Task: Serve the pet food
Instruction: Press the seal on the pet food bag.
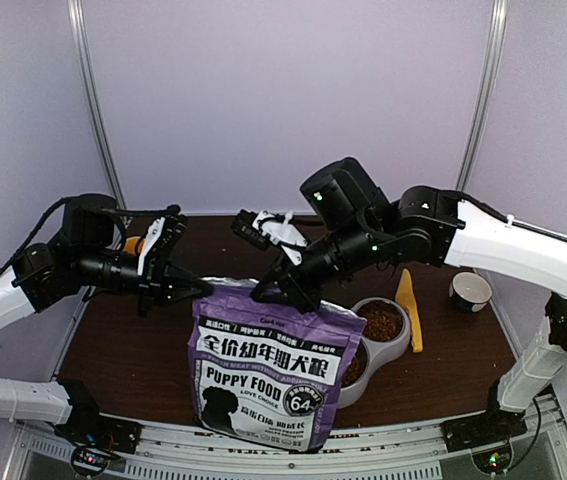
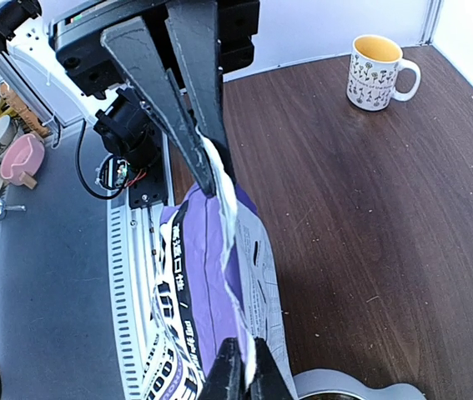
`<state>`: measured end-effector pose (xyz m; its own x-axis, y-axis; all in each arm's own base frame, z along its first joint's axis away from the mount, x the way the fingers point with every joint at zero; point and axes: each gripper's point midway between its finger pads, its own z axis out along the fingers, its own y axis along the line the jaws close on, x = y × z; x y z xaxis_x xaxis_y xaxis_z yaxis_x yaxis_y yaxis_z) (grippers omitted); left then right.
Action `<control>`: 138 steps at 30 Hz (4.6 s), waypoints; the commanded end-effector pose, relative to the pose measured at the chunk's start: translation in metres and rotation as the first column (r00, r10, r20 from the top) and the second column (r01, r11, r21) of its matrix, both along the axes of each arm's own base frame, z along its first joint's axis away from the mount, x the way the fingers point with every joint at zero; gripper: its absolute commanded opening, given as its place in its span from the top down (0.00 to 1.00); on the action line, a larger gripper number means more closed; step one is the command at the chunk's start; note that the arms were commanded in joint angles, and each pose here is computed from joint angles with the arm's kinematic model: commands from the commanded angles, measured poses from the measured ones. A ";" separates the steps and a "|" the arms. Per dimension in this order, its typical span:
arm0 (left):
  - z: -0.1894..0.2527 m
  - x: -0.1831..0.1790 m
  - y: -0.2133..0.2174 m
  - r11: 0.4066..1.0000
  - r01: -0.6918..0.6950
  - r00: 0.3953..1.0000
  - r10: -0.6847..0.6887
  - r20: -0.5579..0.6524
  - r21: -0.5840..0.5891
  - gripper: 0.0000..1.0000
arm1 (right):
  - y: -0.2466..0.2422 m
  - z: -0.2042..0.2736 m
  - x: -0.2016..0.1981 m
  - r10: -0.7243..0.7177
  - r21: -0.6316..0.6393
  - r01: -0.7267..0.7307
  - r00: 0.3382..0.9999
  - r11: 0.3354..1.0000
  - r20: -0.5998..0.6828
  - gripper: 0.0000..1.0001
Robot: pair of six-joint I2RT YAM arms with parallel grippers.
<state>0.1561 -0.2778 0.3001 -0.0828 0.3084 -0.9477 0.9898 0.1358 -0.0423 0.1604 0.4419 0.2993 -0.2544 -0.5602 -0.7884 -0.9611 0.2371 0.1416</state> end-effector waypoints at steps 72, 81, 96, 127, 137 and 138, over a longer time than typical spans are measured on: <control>0.034 0.015 0.022 0.985 -0.143 0.977 0.156 0.148 -0.096 1.00 | -0.105 -0.037 0.003 -0.207 -0.176 0.206 0.978 0.963 0.011 1.00; 0.033 0.015 0.022 0.986 -0.141 0.978 0.153 0.144 -0.093 1.00 | -0.108 -0.033 0.004 -0.226 -0.151 0.225 0.974 0.963 0.007 0.87; 0.033 0.015 0.023 0.985 -0.143 0.977 0.155 0.145 -0.092 1.00 | -0.119 -0.029 0.000 -0.240 -0.115 0.238 0.971 0.965 -0.009 1.00; 0.035 0.012 0.024 0.986 -0.137 0.977 0.151 0.152 -0.097 1.00 | -0.106 -0.010 -0.011 -0.166 -0.001 0.167 0.984 0.986 -0.067 1.00; 0.035 0.011 0.024 0.987 -0.130 0.978 0.144 0.148 -0.099 1.00 | -0.081 -0.008 -0.012 -0.099 0.027 0.102 0.990 0.994 -0.096 1.00; 0.035 0.011 0.024 0.987 -0.130 0.979 0.144 0.148 -0.098 1.00 | -0.080 -0.008 -0.012 -0.093 0.032 0.097 0.991 0.995 -0.096 1.00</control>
